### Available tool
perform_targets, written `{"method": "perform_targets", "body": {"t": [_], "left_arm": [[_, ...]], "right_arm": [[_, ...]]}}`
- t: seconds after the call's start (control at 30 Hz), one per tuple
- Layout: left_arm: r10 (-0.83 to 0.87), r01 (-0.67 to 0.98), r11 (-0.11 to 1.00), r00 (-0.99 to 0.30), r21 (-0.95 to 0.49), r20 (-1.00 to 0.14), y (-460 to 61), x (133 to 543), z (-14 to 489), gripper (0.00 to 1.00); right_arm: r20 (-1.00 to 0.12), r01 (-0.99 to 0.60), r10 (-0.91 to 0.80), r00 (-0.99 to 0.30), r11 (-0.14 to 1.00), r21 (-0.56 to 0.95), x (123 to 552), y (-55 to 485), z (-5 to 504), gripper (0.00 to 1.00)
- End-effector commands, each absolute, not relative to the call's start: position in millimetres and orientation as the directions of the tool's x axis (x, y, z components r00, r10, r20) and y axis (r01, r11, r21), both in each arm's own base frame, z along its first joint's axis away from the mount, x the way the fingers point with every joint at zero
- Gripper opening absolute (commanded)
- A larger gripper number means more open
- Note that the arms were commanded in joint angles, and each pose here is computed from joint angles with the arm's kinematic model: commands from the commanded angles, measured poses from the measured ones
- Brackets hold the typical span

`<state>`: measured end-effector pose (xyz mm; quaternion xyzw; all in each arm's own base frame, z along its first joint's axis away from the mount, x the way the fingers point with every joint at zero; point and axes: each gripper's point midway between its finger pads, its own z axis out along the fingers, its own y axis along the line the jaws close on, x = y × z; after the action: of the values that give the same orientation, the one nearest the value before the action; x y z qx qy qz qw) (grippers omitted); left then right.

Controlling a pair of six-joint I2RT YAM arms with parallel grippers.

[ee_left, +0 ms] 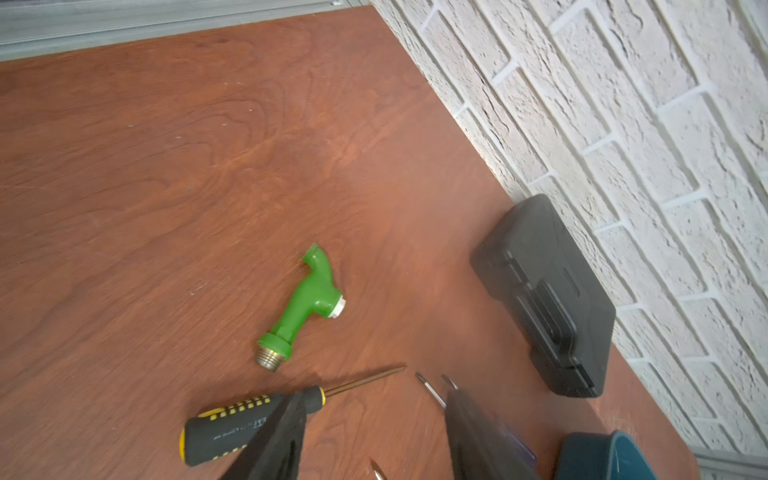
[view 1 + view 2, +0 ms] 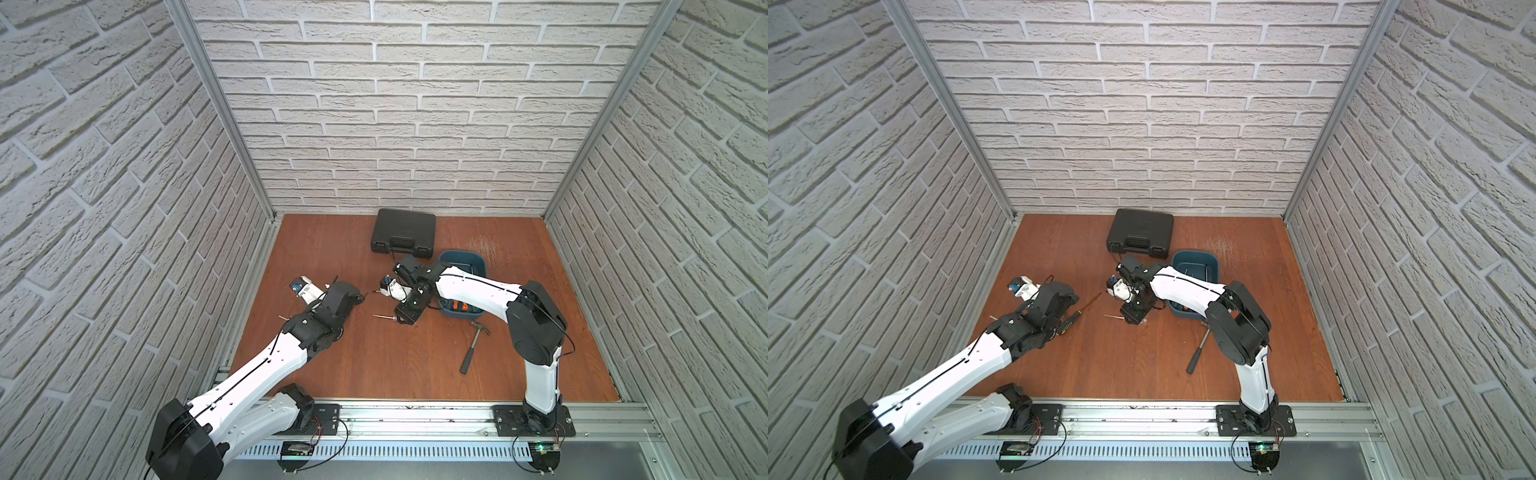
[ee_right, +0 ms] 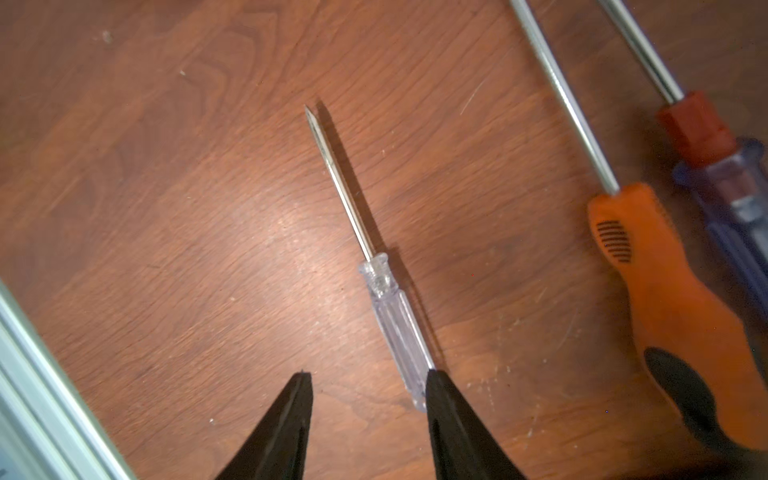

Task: Put the screwdriver on the desktop into the storage box
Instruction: Pick up the screwdriver from the center of the board.

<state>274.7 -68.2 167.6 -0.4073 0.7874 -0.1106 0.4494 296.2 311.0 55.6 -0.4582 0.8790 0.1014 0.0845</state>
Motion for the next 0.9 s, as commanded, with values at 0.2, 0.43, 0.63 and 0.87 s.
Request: {"method": "perform_targets", "body": {"t": [0.2,0.43,0.63,0.87], "left_arm": [[-0.766,-0.617,0.574,-0.173,-0.538,-0.619,-39.5,256.1,157.3,0.59],[-0.793,-0.641,0.518,-0.112,-0.567,-0.598,-22.0,238.4,148.9,0.59],[-0.817,-0.649,0.476,-0.077,-0.594,-0.571,-14.7,229.3,139.2,0.59],[-0.817,-0.656,0.473,-0.078,-0.588,-0.571,-14.5,229.3,135.3,0.59]], "right_arm": [[-0.203,-0.898,-0.878,-0.434,0.439,0.026,299.1,313.4,46.5,0.48],[-0.136,-0.906,-0.897,-0.421,0.422,0.020,299.1,312.2,26.5,0.44],[-0.111,-0.909,-0.904,-0.413,0.416,-0.005,300.2,310.2,19.6,0.37],[-0.048,-0.910,-0.909,-0.413,0.415,-0.028,290.3,301.4,3.2,0.25]]}}
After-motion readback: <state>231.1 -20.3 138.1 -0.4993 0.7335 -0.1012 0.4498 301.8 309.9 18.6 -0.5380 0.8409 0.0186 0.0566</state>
